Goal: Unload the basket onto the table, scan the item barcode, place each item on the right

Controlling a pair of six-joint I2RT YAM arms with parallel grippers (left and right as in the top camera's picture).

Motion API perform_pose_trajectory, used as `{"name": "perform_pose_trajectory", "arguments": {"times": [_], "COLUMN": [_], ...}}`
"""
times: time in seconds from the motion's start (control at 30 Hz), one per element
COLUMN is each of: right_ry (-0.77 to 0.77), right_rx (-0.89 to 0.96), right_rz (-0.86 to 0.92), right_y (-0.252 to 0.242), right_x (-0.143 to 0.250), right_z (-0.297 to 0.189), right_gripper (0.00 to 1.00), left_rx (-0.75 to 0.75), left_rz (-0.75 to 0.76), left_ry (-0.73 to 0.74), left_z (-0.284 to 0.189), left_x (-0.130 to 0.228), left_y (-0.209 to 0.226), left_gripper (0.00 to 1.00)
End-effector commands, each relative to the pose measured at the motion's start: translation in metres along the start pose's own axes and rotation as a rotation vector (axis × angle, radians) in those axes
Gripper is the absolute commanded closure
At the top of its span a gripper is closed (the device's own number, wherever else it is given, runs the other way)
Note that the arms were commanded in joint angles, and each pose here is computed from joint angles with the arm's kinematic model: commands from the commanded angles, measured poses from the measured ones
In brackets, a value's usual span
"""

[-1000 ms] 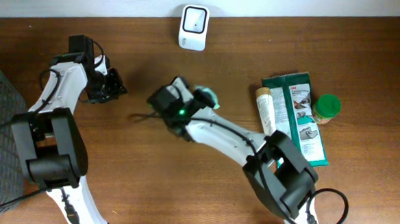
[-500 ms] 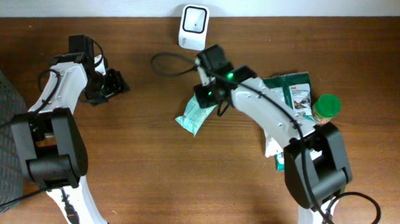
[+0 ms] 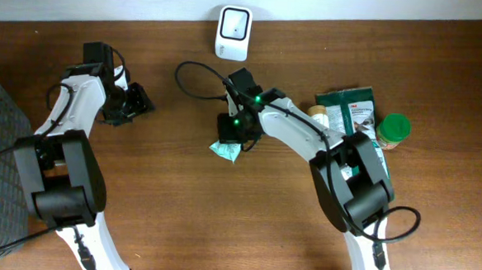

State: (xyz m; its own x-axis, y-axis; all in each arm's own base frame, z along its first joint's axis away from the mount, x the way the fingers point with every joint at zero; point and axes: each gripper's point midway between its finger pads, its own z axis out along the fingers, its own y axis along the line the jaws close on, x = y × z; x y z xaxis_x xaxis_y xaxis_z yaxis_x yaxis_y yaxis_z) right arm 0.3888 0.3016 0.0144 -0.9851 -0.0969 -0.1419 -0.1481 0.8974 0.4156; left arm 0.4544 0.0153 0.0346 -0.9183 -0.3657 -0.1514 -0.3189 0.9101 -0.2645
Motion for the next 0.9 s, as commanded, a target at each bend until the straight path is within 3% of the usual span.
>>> {"name": "perform_pose_trajectory", "arguments": {"times": [0.0,0.13,0.27,0.43,0.7,0.87], "right_ry": [0.082,0.034,0.05,0.065,0.047,0.112], "right_rx": [0.048,0.008,0.061,0.21,0.3,0.297], "right_rz": [0.141,-0.043,-0.052,-0.001,-0.009,0.034], "right_y": [-0.03,-0.002,0.02,0.011,-0.001,-0.01], "right_x": [0.017,-0.01,-0.01,0.013,0.014,0.026], "right_z": [0.023,-0.007,-0.033,-0.019,0.006,0.029], "right_gripper": [0.96,0.95,0.95,0.95,0.96,0.96], "left_rx": [-0.009,-0.01,-0.01,-0.015,-0.023,-0.023], "left_rz": [0.008,0.007,0.007,0.008,-0.017,-0.017], "left_ry": [-0.003,0.0,0.0,-0.017,-0.021,-0.02], "left_z": [0.002,0.002,0.002,0.002,0.0,0.0], "left_x": [-0.002,-0.002,-0.002,-0.006,-0.009,-0.009], "left_y": [0.0,0.0,0.0,0.002,0.014,0.014], "left_gripper": [0.43,0.43,0.43,0.43,0.43,0.43]}}
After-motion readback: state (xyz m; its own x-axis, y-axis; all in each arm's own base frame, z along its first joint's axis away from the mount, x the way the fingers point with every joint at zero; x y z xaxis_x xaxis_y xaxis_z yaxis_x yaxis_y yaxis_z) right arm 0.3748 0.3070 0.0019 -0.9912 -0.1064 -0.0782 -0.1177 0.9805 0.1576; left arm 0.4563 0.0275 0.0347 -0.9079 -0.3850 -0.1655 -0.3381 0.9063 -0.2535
